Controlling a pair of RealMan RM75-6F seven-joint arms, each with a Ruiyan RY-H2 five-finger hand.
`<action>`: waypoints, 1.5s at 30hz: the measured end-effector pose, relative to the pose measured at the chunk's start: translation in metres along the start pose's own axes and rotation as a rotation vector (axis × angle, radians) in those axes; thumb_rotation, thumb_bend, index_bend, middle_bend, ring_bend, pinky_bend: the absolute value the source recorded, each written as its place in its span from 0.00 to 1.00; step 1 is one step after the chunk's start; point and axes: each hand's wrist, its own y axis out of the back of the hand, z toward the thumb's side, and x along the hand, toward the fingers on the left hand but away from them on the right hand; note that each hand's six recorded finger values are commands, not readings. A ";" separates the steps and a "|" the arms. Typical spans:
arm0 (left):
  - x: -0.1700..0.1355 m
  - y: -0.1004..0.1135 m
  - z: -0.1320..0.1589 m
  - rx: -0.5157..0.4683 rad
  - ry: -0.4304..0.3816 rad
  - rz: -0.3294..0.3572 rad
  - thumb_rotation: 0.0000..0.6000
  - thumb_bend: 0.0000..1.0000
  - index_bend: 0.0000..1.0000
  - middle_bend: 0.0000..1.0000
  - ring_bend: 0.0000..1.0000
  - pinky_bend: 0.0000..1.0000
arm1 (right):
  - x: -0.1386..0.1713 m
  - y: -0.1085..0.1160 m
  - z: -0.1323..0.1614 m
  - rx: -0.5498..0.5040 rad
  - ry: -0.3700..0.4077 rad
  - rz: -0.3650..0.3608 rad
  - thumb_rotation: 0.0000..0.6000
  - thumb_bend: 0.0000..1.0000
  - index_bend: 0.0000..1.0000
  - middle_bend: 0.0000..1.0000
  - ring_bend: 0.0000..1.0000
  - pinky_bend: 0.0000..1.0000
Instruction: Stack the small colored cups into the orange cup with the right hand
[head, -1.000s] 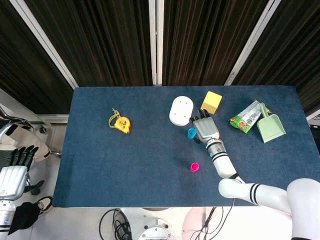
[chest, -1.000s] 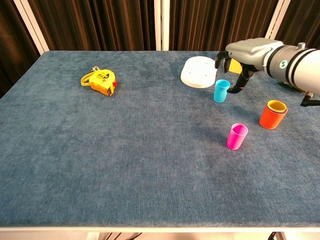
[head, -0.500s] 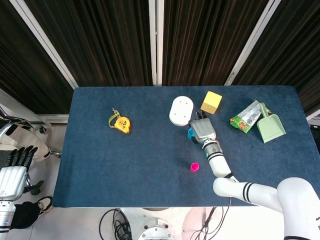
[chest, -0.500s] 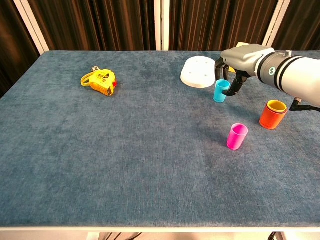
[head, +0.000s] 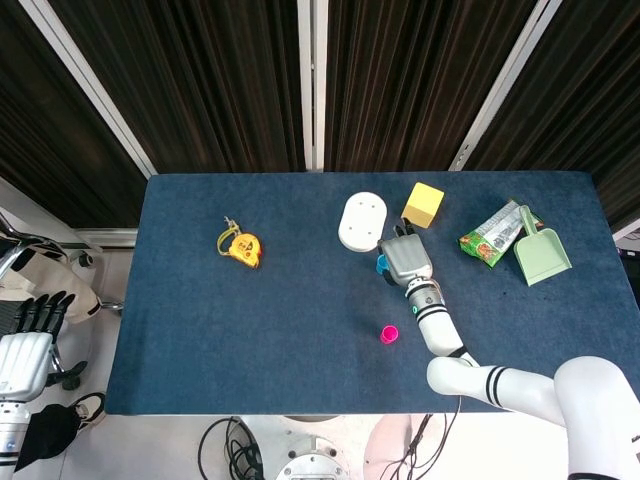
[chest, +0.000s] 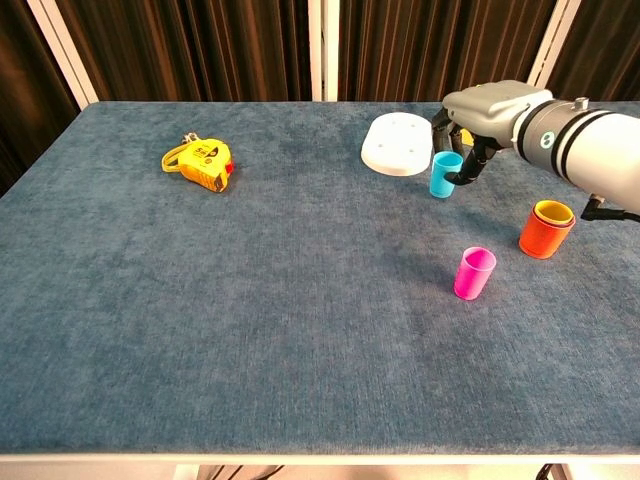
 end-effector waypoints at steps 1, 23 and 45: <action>0.000 0.000 0.000 0.001 -0.001 0.000 1.00 0.08 0.06 0.04 0.00 0.00 | 0.002 0.002 -0.001 -0.003 0.001 -0.005 1.00 0.33 0.52 0.49 0.16 0.00; -0.003 -0.001 0.013 0.010 -0.022 -0.002 1.00 0.08 0.06 0.04 0.00 0.00 | 0.122 0.026 -0.083 0.030 -0.007 -0.016 1.00 0.33 0.54 0.52 0.17 0.00; -0.006 -0.002 0.007 0.002 -0.012 0.000 1.00 0.08 0.06 0.04 0.00 0.00 | 0.115 -0.001 -0.077 0.020 0.006 0.042 1.00 0.25 0.52 0.48 0.16 0.00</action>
